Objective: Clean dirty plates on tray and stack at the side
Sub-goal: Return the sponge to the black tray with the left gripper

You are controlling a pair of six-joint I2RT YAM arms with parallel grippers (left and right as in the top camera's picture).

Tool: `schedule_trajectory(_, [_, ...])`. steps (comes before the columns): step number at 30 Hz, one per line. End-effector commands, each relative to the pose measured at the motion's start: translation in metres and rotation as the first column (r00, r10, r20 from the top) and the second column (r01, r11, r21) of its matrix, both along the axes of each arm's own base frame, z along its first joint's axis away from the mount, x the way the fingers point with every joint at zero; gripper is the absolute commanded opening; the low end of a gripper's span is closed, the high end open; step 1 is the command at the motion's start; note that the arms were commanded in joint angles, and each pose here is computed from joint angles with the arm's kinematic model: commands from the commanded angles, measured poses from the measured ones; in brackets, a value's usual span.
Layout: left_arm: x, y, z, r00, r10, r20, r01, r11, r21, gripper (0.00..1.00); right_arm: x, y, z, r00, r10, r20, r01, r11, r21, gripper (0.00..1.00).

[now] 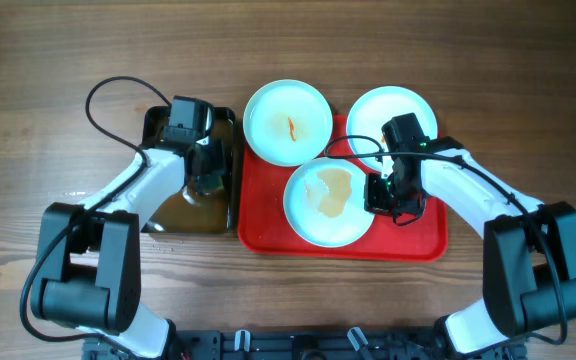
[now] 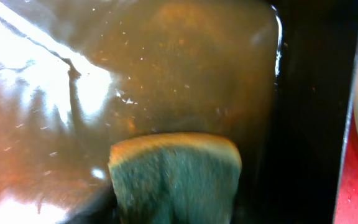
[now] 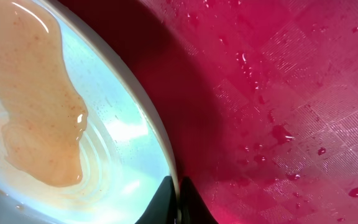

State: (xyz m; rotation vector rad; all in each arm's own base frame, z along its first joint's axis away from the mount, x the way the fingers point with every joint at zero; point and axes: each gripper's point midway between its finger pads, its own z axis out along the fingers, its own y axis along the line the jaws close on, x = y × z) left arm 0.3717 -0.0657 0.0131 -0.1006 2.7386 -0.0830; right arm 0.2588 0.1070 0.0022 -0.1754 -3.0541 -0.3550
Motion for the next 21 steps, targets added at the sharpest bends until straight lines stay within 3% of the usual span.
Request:
schedule_trajectory(1, [-0.025, -0.012, -0.007, 0.992, -0.037, -0.123, 0.030, 0.998, -0.056, 0.60, -0.004, -0.007, -0.006, 1.000, 0.005, -0.020, -0.006, 0.999, -0.038, 0.04])
schedule_trajectory(5, [-0.047, -0.012, -0.012, 0.977, -0.046, -0.209, 0.036, 0.998, -0.049, 0.61, -0.004, -0.007, -0.006, 1.000, 0.005, -0.020, -0.006, 0.999, -0.038, 0.04])
schedule_trajectory(7, [-0.048, -0.012, -0.013, 0.976, -0.046, -0.215, 0.036, 0.998, -0.048, 0.43, -0.004, -0.007, -0.006, 1.000, 0.005, -0.020, -0.006, 0.999, -0.038, 0.04])
schedule_trajectory(9, [-0.048, -0.010, -0.013, 0.976, -0.045, -0.215, 0.038, 0.999, -0.036, 0.04, -0.004, -0.007, -0.006, 1.000, 0.005, -0.020, -0.006, 0.999, -0.038, 0.04])
schedule_trajectory(11, [-0.047, -0.001, -0.013, 0.978, -0.022, -0.209, 0.026, 1.000, 0.017, 0.04, -0.003, -0.007, -0.006, 1.000, 0.011, -0.015, -0.012, 0.999, -0.037, 0.04])
schedule_trajectory(14, [-0.054, 0.003, -0.014, 0.972, -0.016, -0.236, 0.025, 0.999, 0.035, 0.04, -0.002, -0.006, -0.006, 1.000, 0.014, -0.008, -0.014, 0.999, -0.035, 0.04])
schedule_trajectory(15, [-0.060, 0.004, -0.015, 0.965, -0.015, -0.261, 0.026, 0.999, 0.040, 0.13, -0.001, -0.006, -0.006, 1.000, 0.019, -0.003, -0.019, 0.999, -0.034, 0.04])
schedule_trajectory(16, [-0.066, 0.005, -0.015, 0.959, -0.013, -0.283, 0.027, 0.999, 0.044, 0.38, -0.001, -0.006, -0.005, 1.000, 0.021, 0.001, -0.021, 0.999, -0.033, 0.04])
schedule_trajectory(19, [-0.072, 0.007, -0.016, 0.951, -0.012, -0.308, 0.028, 0.998, 0.048, 0.56, 0.003, -0.007, 0.009, 0.998, 0.046, 0.045, -0.044, 0.998, -0.034, 0.04])
schedule_trajectory(21, [-0.072, 0.006, -0.016, 0.951, -0.012, -0.308, 0.027, 0.999, 0.047, 0.59, 0.008, -0.010, 0.028, 0.992, 0.044, 0.116, -0.039, 0.998, -0.045, 0.04])
